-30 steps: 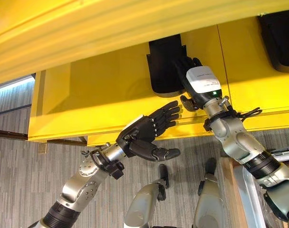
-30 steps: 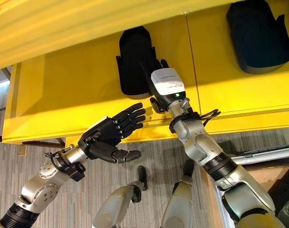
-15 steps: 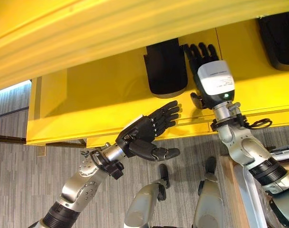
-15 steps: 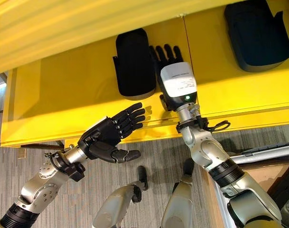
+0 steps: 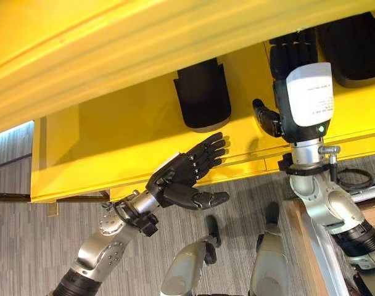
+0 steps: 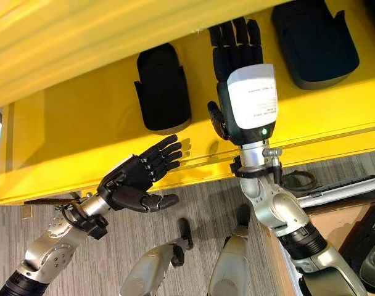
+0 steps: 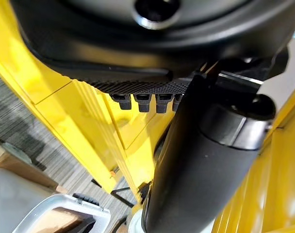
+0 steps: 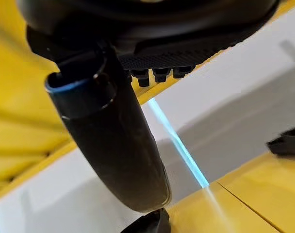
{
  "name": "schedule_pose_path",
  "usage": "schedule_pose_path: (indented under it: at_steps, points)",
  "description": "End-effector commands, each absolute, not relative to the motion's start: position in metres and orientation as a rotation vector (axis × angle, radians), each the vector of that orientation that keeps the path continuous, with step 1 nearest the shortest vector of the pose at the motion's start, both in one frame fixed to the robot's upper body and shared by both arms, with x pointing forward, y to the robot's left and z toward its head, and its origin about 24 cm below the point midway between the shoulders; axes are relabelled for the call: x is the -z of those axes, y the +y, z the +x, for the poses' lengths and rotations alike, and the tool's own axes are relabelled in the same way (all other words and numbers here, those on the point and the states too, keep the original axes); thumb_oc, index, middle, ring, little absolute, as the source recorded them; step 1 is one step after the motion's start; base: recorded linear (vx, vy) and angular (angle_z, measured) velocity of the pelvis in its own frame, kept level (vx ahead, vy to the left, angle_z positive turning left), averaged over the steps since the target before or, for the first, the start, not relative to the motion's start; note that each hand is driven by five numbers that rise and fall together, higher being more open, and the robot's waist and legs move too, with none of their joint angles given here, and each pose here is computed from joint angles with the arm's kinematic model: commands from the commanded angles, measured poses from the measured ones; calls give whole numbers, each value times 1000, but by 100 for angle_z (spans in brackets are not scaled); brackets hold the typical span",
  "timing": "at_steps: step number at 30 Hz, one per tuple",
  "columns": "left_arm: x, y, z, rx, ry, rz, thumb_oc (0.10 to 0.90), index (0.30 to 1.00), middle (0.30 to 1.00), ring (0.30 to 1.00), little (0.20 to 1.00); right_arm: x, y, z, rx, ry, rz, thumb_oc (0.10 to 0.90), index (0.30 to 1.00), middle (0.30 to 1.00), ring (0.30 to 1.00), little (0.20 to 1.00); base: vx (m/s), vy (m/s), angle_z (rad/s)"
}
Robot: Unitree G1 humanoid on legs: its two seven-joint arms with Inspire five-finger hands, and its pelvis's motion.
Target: Move parts from the plastic box to the shelf.
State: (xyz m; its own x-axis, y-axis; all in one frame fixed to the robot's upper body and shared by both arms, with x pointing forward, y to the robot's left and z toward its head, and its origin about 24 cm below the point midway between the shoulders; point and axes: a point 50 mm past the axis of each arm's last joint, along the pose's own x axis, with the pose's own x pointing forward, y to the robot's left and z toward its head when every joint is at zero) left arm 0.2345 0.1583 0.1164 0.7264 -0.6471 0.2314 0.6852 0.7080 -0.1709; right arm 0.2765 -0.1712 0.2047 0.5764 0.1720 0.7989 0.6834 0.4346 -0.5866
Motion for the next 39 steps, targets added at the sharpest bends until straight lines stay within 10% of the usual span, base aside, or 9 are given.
schedule_pose_path:
  at_steps: [1, 21, 39]
  points:
    - [-164, 164, 214, 734, -486, -340, 900, 1000, 1000, 1000, 1000, -238, -179, 247, 445, -1099, -955, 900, 1000, 1000, 1000, 1000, 11, 79, -10]
    - [-103, 195, 174, 674, -117, -273, 900, 1000, 1000, 1000, 1000, -153, -268, 143, 166, -415, -804, 900, 1000, 1000, 1000, 1000, -32, 32, -41]
    - [-103, 201, 193, 510, -202, -387, 900, 1000, 1000, 1000, 1000, -187, -260, 214, 152, -504, -989, 900, 1000, 1000, 1000, 1000, -293, -320, -36]
